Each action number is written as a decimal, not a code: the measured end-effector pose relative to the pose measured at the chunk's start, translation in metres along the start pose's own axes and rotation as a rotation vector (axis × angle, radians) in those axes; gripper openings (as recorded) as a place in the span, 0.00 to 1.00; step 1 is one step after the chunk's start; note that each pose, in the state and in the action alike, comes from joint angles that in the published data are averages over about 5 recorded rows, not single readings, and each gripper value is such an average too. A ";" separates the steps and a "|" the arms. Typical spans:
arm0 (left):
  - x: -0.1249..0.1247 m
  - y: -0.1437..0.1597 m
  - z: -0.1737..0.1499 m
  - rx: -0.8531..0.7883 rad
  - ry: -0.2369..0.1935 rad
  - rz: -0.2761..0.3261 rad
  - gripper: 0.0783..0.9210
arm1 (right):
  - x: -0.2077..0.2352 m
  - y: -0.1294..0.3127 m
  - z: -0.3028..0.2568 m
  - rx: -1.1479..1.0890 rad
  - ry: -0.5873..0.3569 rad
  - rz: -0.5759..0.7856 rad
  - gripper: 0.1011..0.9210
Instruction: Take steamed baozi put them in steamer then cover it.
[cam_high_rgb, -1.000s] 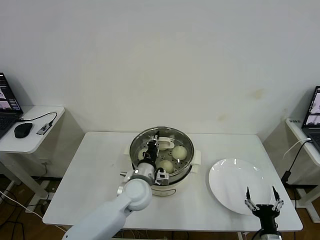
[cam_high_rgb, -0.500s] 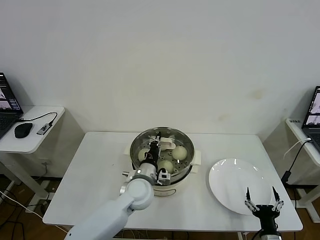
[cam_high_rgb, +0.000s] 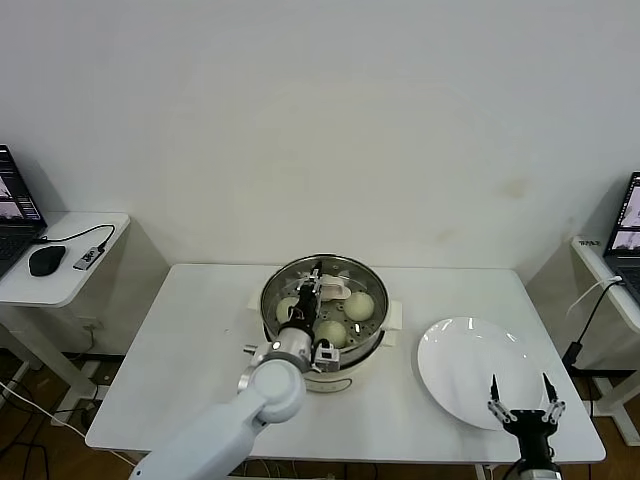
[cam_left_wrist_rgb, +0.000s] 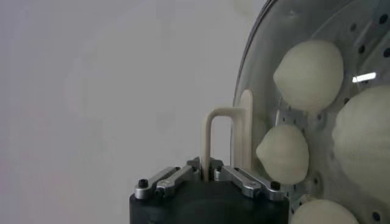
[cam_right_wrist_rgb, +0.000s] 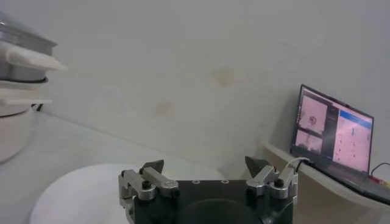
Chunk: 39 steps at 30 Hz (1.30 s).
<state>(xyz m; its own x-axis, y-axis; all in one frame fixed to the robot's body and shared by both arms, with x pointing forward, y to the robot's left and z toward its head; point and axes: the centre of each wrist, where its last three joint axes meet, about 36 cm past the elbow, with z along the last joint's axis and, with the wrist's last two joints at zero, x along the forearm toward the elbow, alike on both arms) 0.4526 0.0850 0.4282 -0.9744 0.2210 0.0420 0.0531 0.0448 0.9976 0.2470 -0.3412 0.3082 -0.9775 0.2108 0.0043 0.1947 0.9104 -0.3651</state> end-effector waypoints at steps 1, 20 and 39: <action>0.001 0.000 0.000 0.004 -0.001 -0.002 0.38 | 0.000 0.000 0.000 0.000 0.000 0.000 0.88; 0.076 0.016 0.009 0.188 -0.092 -0.043 0.88 | 0.001 0.003 0.004 0.004 0.009 -0.007 0.88; 0.193 -0.017 0.098 1.184 0.034 -0.048 0.88 | 0.011 0.008 -0.008 -0.071 -0.014 -0.119 0.88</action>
<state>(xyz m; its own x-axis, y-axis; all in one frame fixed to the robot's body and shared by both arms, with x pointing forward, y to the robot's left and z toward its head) 0.2851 0.2223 0.4141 -0.9852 0.1693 0.0253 0.1683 0.9302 0.3263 0.2381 -0.3289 0.3127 -0.9950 0.0950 0.0307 0.0817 0.9516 -0.2962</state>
